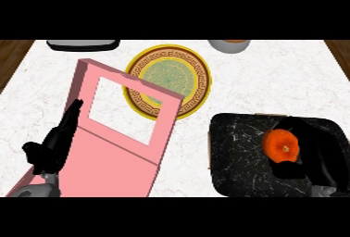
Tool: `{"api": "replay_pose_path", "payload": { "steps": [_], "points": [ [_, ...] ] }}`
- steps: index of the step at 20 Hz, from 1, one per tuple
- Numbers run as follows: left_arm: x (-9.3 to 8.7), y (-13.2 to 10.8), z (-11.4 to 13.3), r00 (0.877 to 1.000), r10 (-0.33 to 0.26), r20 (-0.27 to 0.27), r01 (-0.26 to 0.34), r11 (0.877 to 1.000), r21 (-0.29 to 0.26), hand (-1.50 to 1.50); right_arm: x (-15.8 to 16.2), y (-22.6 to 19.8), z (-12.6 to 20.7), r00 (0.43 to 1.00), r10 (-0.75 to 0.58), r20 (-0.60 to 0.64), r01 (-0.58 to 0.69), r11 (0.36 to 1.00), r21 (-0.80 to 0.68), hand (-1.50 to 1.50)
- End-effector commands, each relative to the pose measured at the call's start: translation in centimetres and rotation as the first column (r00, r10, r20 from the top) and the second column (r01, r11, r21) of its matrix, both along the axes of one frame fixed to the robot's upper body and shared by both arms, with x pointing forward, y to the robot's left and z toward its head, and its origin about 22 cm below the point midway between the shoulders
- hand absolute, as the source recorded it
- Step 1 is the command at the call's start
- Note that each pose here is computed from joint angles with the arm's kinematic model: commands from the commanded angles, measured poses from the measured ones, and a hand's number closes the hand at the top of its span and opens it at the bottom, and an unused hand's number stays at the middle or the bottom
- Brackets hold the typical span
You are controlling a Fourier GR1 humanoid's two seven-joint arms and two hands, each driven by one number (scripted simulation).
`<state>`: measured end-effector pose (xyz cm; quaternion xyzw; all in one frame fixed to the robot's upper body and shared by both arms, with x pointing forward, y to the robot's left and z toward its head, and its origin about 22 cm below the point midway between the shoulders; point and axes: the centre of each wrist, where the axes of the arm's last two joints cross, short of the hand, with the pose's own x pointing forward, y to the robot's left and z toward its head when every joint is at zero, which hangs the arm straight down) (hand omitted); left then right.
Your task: Pick the squash from the tray and place it in the plate
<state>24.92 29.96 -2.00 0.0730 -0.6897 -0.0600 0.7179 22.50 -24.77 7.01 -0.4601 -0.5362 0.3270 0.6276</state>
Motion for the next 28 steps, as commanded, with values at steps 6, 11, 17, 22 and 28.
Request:
{"api": "replay_pose_path", "payload": {
  "steps": [6, 11, 17, 22, 28],
  "points": [
    [0.8, 1.6, -0.9, 1.000, -0.012, -0.009, 0.012, 1.000, -0.003, 0.00, -1.3, 3.7, 5.3, 0.950, 0.031, 0.311, -0.036, 0.999, 0.009, 1.50],
    [0.7, -0.3, -0.7, 1.000, -0.005, 0.006, 0.005, 1.000, -0.008, 0.00, 0.5, 6.7, 9.5, 0.939, 0.055, 0.339, -0.047, 0.998, -0.032, 1.50],
    [0.6, 0.6, -0.3, 1.000, -0.019, -0.013, 0.019, 1.000, -0.008, 0.00, 3.1, 8.9, 12.7, 0.933, 0.095, 0.347, -0.109, 0.994, 0.019, 1.50],
    [0.0, 0.4, 0.1, 0.999, -0.037, -0.015, 0.037, 0.999, 0.006, 0.00, 7.3, 13.7, 11.3, 0.941, 0.141, 0.309, -0.154, 0.988, 0.016, 1.50],
    [1.1, -1.7, 0.4, 0.999, -0.031, -0.011, 0.031, 1.000, -0.001, 0.00, 10.7, 17.0, 10.1, 0.948, 0.161, 0.274, -0.187, 0.980, 0.070, 1.50]
  ]
}}
